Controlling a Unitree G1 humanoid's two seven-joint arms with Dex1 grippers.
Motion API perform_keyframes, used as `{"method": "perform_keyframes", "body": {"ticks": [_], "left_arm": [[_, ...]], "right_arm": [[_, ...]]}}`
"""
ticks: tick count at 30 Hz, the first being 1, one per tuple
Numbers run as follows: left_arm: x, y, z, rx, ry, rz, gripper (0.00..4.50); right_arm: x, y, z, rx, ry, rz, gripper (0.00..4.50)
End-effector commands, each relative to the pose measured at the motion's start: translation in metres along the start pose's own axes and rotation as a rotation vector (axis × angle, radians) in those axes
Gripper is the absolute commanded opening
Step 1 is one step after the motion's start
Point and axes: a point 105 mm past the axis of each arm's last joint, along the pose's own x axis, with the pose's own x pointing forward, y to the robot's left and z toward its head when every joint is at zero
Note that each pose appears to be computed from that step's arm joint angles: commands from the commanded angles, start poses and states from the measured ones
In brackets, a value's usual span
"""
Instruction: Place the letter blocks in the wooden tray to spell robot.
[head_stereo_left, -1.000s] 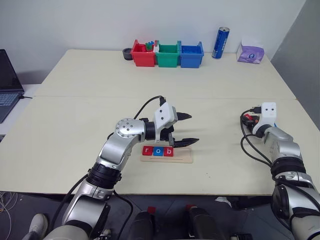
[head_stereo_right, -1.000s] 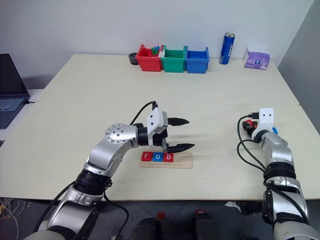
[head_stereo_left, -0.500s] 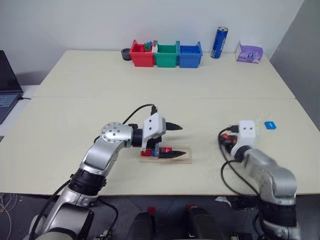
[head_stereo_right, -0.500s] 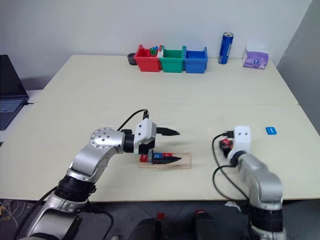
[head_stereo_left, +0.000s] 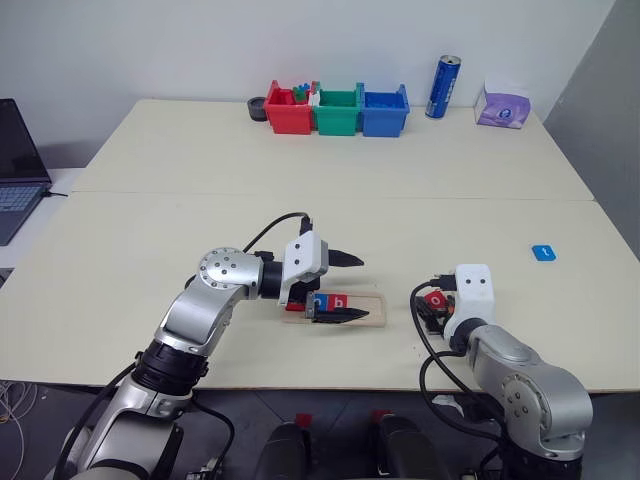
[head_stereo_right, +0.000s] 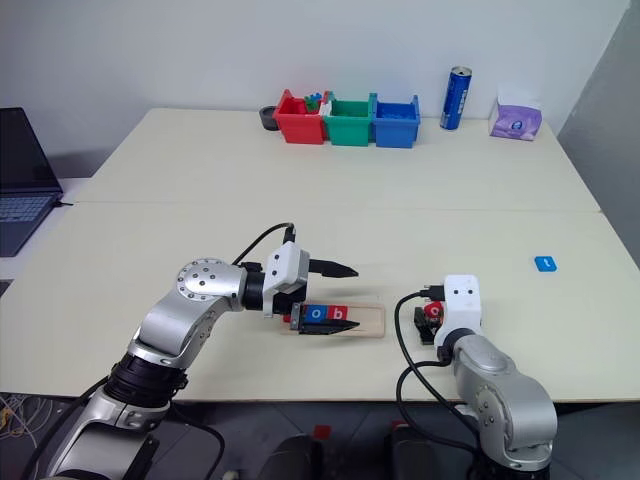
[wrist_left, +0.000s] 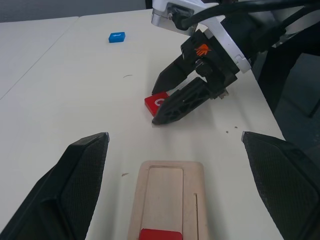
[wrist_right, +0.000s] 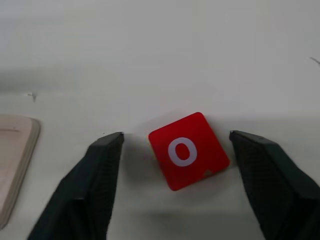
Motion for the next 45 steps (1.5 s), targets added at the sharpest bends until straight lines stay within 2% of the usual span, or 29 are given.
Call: {"method": "perform_keyframes", "body": {"ticks": [1,2,6,10,13,16,24,33,45], "left_arm": [[0.000,0.001,0.012,0.049,-0.028,-0.002,4.50],[0.000,0.001,0.012,0.049,-0.029,-0.001,4.50],[0.000,0.003,0.013,0.048,-0.035,0.007,4.50],[0.001,0.002,0.014,0.048,-0.046,0.000,4.50],[0.002,0.002,0.014,0.052,-0.050,-0.002,4.50],[0.003,0.003,0.016,0.056,-0.055,0.004,4.50],[-0.004,0.000,0.015,0.053,-0.047,0.016,4.50],[-0.008,-0.001,0.014,0.043,-0.044,0.036,4.50],[-0.009,0.001,0.017,0.043,-0.046,0.037,4.50]], "right_arm": [[-0.006,0.001,0.024,0.052,-0.096,0.021,4.46],[-0.008,0.003,0.033,0.060,-0.128,0.034,4.46],[-0.014,0.007,0.103,-0.022,-0.359,0.159,4.46],[-0.019,0.021,0.132,-0.275,-0.457,0.475,4.46],[-0.010,0.006,0.119,-0.493,-0.433,0.607,4.46],[0.002,-0.012,0.093,-0.684,-0.357,0.707,4.46],[0.024,-0.055,0.047,-0.902,-0.116,0.869,4.46],[0.028,-0.062,0.024,-0.969,-0.036,0.974,4.46],[0.031,-0.054,0.028,-0.949,-0.057,0.993,4.46]]}}
